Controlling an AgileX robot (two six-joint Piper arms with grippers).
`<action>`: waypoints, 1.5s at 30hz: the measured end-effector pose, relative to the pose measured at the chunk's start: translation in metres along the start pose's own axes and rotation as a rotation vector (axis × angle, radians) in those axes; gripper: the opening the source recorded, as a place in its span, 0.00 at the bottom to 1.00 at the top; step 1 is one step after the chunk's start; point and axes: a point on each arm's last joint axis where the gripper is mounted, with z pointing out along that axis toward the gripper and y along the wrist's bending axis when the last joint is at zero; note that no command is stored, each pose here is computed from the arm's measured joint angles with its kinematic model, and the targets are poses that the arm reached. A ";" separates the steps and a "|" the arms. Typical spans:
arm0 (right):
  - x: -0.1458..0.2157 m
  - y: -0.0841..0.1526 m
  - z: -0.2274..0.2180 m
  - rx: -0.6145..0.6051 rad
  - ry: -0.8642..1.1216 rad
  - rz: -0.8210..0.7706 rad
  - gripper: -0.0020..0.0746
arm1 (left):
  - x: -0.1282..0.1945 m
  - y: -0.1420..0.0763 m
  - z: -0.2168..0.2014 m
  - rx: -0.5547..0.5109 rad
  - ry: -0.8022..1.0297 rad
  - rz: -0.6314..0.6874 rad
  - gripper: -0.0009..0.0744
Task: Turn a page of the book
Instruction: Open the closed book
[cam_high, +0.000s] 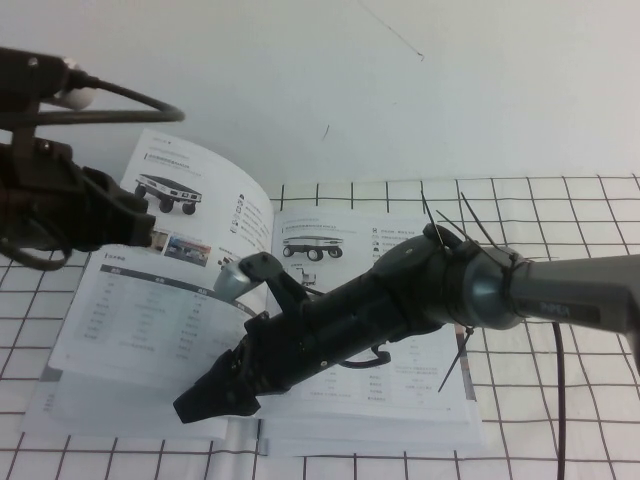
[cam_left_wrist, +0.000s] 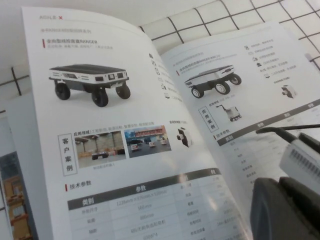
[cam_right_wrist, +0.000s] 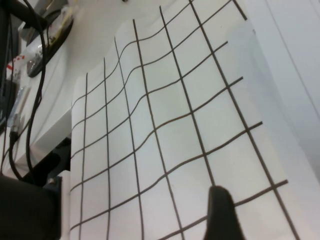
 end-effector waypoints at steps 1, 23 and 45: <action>0.000 0.000 0.000 -0.004 0.002 -0.001 0.56 | 0.000 0.003 0.010 0.002 0.012 -0.016 0.01; 0.004 0.011 -0.014 -0.212 0.064 -0.002 0.23 | 0.076 0.048 0.187 0.047 0.416 -0.145 0.01; -0.074 0.132 -0.240 0.630 -0.110 -0.300 0.03 | 0.059 0.037 0.169 0.114 0.356 -0.208 0.01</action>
